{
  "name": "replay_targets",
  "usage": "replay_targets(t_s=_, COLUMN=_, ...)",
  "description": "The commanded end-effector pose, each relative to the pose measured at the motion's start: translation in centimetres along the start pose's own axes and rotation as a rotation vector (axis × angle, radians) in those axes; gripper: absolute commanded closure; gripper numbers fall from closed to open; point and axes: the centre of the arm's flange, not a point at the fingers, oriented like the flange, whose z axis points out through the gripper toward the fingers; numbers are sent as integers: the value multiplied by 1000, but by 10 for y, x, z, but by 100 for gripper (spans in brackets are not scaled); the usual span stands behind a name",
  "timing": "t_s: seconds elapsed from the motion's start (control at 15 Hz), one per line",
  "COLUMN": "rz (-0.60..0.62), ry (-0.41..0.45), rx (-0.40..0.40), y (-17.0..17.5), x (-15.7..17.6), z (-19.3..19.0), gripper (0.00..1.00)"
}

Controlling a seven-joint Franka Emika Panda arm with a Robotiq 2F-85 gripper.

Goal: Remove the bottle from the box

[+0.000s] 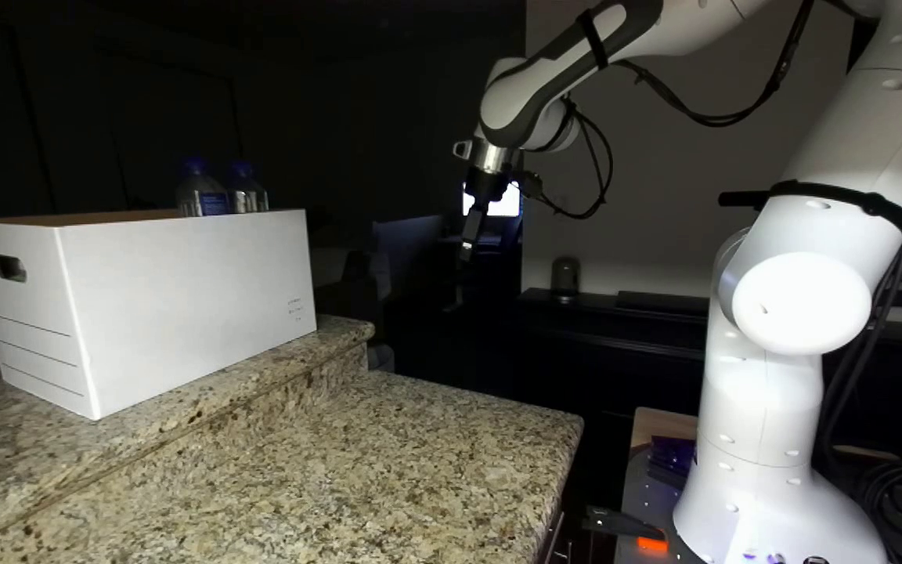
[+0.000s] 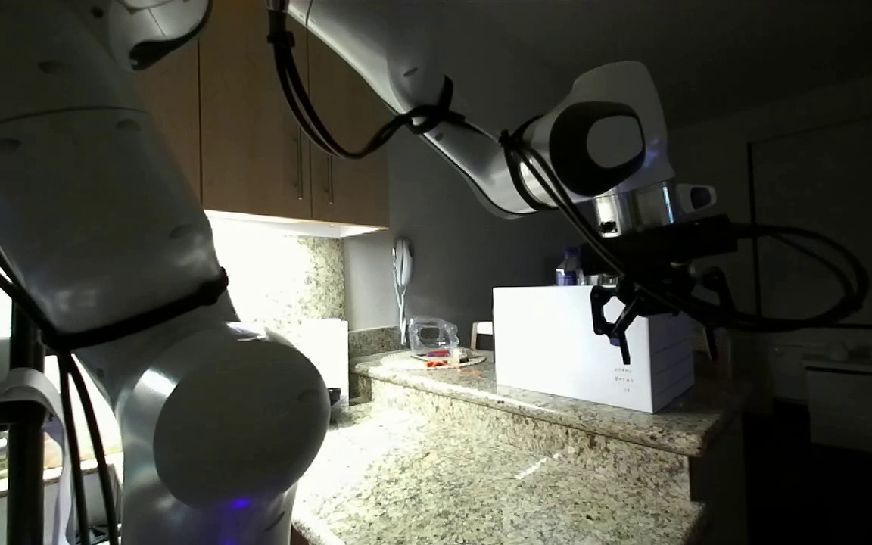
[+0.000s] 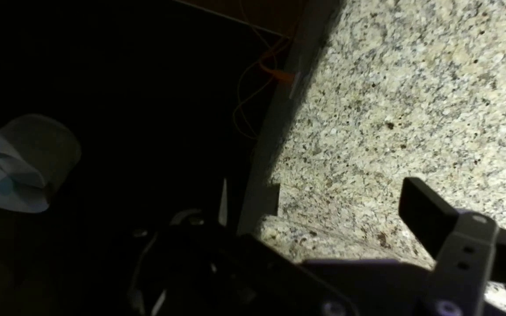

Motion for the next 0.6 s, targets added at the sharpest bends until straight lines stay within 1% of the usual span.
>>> replay_targets(t_s=0.0, rz=-131, ry=36, rx=45, y=21, x=91, z=-10, gripper=0)
replay_targets(t_s=0.2, rz=-234, ry=14, rx=117, y=3, x=163, z=-19, gripper=0)
replay_targets(t_s=0.27, rz=-262, ry=1, rx=149, y=-5, x=186, z=-23, gripper=0)
replay_targets(t_s=0.33, rz=-285, ry=-22, rx=162, y=-14, x=208, z=-25, gripper=0)
replay_targets(t_s=0.53, rz=-335, ry=-120, rx=121, y=-28, x=260, z=-48, gripper=0)
